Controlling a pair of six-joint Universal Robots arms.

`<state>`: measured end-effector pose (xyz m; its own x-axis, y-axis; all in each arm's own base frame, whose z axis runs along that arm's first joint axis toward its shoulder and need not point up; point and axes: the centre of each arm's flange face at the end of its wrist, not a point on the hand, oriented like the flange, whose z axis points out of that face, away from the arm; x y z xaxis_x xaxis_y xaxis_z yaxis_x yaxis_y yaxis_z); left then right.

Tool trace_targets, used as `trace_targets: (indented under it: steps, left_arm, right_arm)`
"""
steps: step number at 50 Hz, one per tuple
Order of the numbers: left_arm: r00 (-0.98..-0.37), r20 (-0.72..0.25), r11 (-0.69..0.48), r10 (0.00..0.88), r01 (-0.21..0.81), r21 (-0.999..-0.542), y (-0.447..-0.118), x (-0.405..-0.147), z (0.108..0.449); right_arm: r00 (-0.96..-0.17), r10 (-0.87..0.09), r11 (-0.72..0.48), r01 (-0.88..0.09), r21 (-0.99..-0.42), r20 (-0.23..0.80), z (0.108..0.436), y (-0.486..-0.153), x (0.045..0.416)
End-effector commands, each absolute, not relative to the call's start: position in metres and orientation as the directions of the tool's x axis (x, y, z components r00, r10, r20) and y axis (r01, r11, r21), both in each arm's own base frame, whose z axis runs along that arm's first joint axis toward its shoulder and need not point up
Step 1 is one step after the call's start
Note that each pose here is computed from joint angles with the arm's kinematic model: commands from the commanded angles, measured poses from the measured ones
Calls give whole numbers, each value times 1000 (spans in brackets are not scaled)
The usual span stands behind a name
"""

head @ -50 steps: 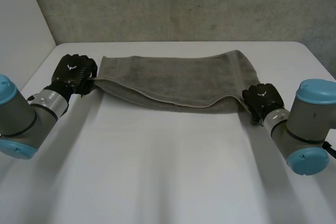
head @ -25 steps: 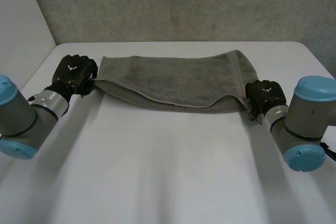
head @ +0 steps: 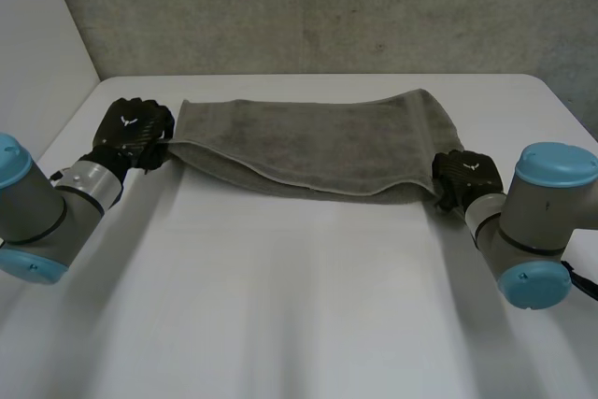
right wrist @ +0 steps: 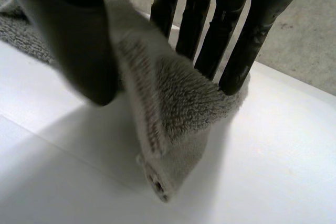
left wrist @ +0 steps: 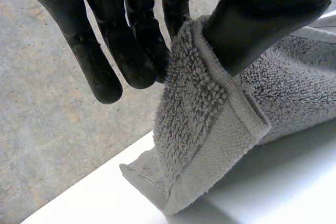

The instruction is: Fold the towel.

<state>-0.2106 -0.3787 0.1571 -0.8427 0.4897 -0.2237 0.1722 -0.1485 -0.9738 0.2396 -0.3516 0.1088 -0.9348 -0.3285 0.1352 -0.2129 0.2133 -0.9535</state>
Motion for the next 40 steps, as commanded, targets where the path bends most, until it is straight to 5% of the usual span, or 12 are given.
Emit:
trace_targets:
  steps: [1, 10, 20, 29, 33, 40]
  left_arm:
    - [-843, -222, -145, 490, 173, -974, -379, -211, 156]
    - [-843, -230, -167, 486, 169, -971, -377, -210, 170]
    - [-837, -213, -139, 504, 165, -976, -353, -210, 198]
    - [-844, -199, -95, 499, 175, -980, -317, -198, 220]
    - [-870, -216, -129, 443, 177, -976, -303, -176, 240]
    - [-850, -214, -157, 482, 156, -975, -286, -165, 252]
  right_arm:
    - [-934, -327, 205, -216, -955, 141, 109, -355, 240]
    - [-936, -301, 87, -217, -972, 182, 165, -359, 233]
    - [-883, -328, 116, -391, -913, 337, 206, -342, 202]
    - [-827, -495, 187, -402, -896, 267, 215, -314, 189]
    - [-811, -530, 180, -394, -901, 249, 223, -303, 184]
    - [-792, -558, 143, -384, -912, 246, 243, -287, 179]
